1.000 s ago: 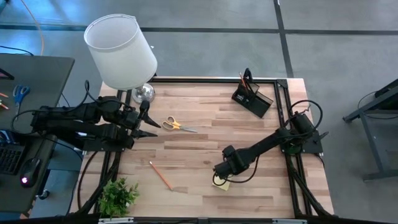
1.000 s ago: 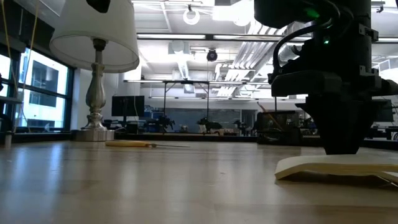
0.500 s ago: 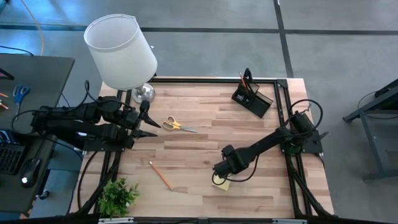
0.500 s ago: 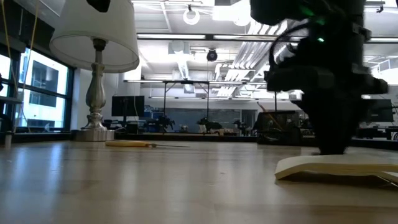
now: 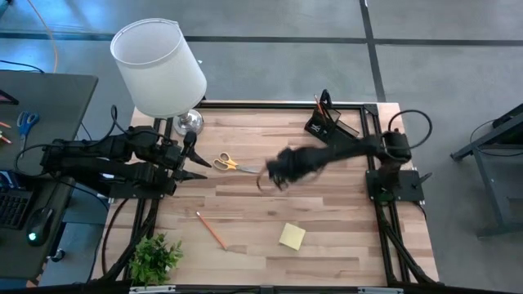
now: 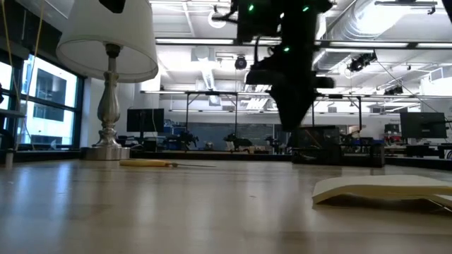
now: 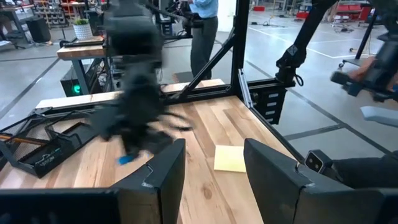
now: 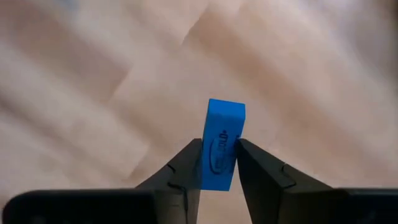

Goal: Pick and place office supplies into organizer
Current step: Put the blue eraser into the mesh desk organizer

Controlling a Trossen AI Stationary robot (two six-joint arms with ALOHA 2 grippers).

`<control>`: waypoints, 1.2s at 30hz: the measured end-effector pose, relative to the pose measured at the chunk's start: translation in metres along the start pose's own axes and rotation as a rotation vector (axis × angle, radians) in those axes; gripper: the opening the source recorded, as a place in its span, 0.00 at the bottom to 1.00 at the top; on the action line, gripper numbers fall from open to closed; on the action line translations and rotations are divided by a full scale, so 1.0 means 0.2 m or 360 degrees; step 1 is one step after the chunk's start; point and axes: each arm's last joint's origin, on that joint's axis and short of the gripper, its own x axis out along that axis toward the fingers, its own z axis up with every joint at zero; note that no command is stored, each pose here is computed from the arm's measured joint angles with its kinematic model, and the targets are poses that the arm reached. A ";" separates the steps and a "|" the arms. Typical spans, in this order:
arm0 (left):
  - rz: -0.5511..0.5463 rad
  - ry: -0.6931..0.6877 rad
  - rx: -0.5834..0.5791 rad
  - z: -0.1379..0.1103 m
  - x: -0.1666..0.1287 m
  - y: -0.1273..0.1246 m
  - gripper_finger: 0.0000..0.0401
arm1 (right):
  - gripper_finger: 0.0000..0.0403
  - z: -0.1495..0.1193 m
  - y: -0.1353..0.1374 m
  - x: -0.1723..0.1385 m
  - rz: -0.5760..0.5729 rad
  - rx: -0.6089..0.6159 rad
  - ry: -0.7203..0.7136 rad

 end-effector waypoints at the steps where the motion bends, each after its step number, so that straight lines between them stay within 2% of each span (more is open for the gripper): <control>1: 0.0000 0.0003 0.0001 0.00 0.00 0.00 0.38 | 0.23 0.06 -0.04 0.00 -0.0011 -0.0018 -0.0016; 8: -0.0004 0.0051 0.0005 -0.02 0.00 0.00 0.38 | 0.22 0.40 -0.36 0.04 -0.0101 -0.0074 -0.0007; 13: -0.0006 0.0083 0.0022 -0.03 0.00 0.00 0.38 | 0.23 0.50 -0.61 0.09 -0.0247 -0.0066 0.0115; 17: 0.0010 0.0096 0.0024 -0.03 0.00 0.00 0.38 | 0.23 0.56 -0.74 0.12 -0.0308 -0.0049 0.0142; 24: 0.0023 0.0097 0.0037 -0.03 0.00 0.00 0.38 | 0.23 0.59 -0.84 0.14 -0.0321 -0.0068 0.0173; 36: 0.0064 0.0101 0.0038 -0.03 0.00 0.00 0.38 | 0.25 0.59 -0.86 0.14 -0.0396 -0.0091 0.0172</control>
